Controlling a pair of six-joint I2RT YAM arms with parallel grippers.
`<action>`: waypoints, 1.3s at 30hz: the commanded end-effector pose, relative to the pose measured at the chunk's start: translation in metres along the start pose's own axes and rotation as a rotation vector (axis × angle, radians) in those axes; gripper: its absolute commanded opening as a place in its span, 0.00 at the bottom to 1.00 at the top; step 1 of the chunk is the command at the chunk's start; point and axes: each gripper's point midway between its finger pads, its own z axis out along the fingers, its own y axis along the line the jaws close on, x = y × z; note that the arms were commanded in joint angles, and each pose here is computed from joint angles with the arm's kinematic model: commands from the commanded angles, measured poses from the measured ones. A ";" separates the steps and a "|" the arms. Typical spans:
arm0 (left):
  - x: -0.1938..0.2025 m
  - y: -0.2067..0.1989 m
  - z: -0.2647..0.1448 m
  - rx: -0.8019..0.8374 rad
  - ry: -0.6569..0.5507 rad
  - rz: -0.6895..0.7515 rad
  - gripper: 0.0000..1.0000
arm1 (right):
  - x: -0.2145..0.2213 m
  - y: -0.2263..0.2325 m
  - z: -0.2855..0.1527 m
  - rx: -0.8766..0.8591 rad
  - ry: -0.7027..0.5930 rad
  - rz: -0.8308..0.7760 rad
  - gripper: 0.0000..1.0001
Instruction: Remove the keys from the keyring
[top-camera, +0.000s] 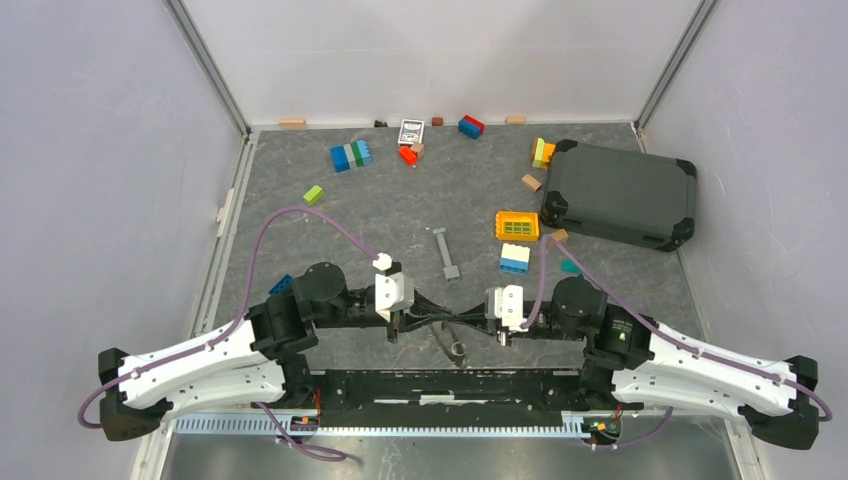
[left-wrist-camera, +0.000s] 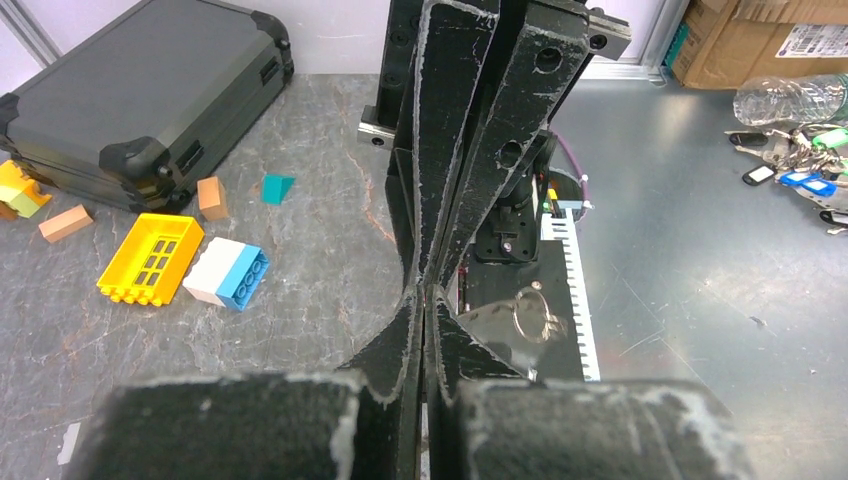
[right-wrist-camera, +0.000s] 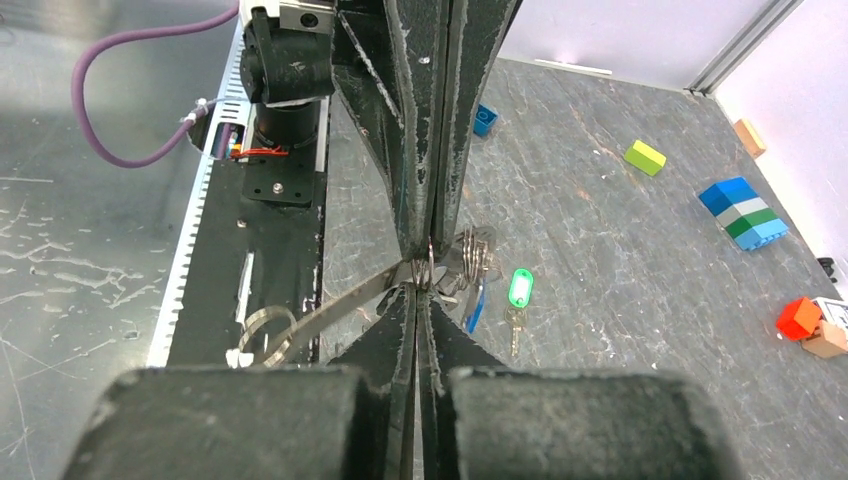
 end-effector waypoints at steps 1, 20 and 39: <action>-0.035 -0.004 -0.002 0.015 -0.130 0.015 0.02 | -0.024 -0.005 -0.004 0.034 -0.107 -0.002 0.00; -0.022 -0.003 0.003 0.019 -0.084 -0.004 0.02 | -0.066 -0.007 -0.024 0.052 -0.251 0.005 0.00; -0.021 0.001 0.000 -0.007 -0.076 0.006 0.02 | -0.067 -0.011 -0.028 0.069 -0.220 0.007 0.00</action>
